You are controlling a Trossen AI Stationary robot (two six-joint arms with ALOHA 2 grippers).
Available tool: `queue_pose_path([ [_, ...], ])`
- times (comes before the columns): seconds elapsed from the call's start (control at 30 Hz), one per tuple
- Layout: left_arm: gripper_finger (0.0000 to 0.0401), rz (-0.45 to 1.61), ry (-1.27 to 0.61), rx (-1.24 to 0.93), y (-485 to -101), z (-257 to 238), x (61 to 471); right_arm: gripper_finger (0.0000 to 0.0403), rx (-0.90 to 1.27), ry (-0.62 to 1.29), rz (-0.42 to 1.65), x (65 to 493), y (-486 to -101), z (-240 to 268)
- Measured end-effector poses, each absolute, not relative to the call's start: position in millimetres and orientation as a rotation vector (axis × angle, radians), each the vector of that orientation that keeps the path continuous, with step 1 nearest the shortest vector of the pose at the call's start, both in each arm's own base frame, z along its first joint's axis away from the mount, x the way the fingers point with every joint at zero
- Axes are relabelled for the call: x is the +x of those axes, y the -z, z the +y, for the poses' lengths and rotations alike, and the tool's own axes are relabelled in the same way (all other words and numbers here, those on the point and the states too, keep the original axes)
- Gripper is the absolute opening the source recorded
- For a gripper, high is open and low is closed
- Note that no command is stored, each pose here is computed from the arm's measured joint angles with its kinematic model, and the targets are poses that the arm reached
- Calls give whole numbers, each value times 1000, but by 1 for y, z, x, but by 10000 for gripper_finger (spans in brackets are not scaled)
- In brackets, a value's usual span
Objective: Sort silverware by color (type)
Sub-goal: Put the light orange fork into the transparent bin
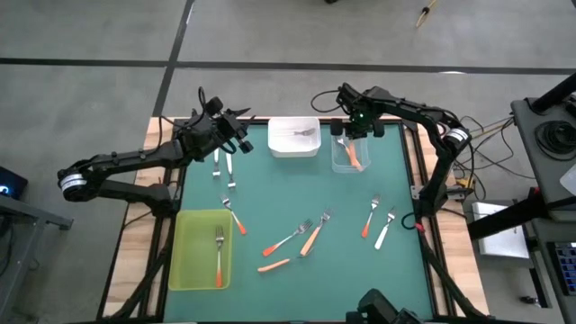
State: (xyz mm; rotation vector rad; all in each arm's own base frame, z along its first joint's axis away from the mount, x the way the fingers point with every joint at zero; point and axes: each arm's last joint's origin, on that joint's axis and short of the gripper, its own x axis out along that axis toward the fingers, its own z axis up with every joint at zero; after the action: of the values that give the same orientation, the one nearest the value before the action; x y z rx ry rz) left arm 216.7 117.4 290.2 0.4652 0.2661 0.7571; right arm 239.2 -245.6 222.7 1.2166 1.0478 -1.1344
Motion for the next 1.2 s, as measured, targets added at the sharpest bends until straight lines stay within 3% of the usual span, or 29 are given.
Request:
queue_pose_path([
  [1.2, 100, 269, -756, 465, -290, 117, 217, 28, 1238, 1010, 1052, 250, -242, -239],
])
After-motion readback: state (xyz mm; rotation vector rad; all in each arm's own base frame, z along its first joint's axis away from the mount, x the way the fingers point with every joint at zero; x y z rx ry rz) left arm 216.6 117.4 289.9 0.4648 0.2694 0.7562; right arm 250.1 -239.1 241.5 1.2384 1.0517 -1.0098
